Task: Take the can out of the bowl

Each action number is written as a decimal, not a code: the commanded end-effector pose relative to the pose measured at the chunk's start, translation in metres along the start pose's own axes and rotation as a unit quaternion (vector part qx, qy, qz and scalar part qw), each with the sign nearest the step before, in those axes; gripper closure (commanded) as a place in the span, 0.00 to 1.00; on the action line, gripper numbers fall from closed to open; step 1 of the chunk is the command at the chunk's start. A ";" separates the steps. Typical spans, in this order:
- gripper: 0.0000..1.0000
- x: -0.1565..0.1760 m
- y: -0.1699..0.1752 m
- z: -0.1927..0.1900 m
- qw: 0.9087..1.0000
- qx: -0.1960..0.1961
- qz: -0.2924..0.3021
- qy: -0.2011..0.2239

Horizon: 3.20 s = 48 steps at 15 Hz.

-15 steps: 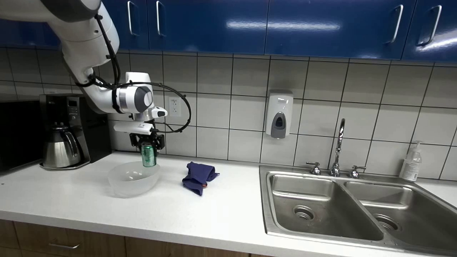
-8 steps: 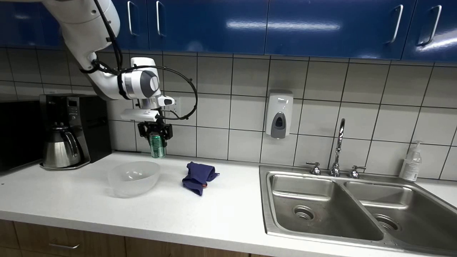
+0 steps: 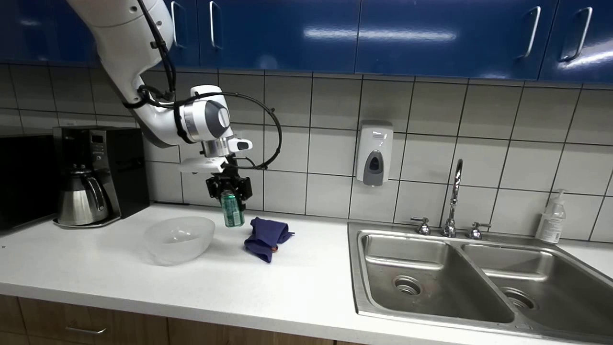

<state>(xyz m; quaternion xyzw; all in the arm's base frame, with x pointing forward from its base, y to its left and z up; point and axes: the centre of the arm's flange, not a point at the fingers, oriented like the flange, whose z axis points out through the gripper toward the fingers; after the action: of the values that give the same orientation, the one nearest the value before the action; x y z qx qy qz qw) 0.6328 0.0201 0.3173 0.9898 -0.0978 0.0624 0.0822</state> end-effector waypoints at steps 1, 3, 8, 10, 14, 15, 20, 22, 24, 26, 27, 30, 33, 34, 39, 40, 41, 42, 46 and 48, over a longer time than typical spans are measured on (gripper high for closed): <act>0.58 -0.027 0.034 -0.010 0.999 -0.023 0.034 -0.008; 0.58 -0.041 0.043 -0.007 0.999 -0.020 0.041 -0.014; 0.58 -0.080 0.055 0.004 0.998 -0.010 0.042 -0.040; 0.58 -0.094 0.059 0.015 0.998 -0.009 0.040 -0.049; 0.58 -0.113 0.071 0.042 0.998 -0.005 0.038 -0.056; 0.58 -0.115 0.073 0.049 0.998 -0.001 0.036 -0.054; 0.58 -0.123 0.082 0.082 0.999 0.027 0.024 -0.027; 0.58 -0.123 0.084 0.093 0.999 0.038 0.019 -0.019; 0.58 -0.122 0.085 0.104 0.999 0.046 0.020 -0.015; 0.58 -0.121 0.085 0.112 0.998 0.055 0.021 -0.012; 0.58 -0.121 0.085 0.114 0.998 0.057 0.021 -0.011; 0.08 -0.120 0.083 0.114 0.998 0.062 0.015 -0.011; 0.00 -0.119 0.078 0.110 0.998 0.059 0.010 -0.011; 0.00 -0.118 0.074 0.107 0.998 0.057 0.012 -0.014; 0.00 -0.109 0.055 0.078 0.998 0.039 0.014 -0.041; 0.00 -0.108 0.052 0.071 0.998 0.033 0.009 -0.049; 0.00 -0.107 0.051 0.064 0.998 0.023 0.007 -0.053; 0.00 -0.106 0.051 0.057 0.998 0.015 0.003 -0.057; 0.00 -0.098 0.057 0.031 0.998 -0.021 -0.004 -0.059; 0.00 -0.094 0.062 0.019 0.998 -0.034 -0.004 -0.055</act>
<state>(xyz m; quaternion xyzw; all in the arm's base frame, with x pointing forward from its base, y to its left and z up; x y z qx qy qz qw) 0.5300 -0.0244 0.2677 0.9918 -0.0929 0.0054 0.0873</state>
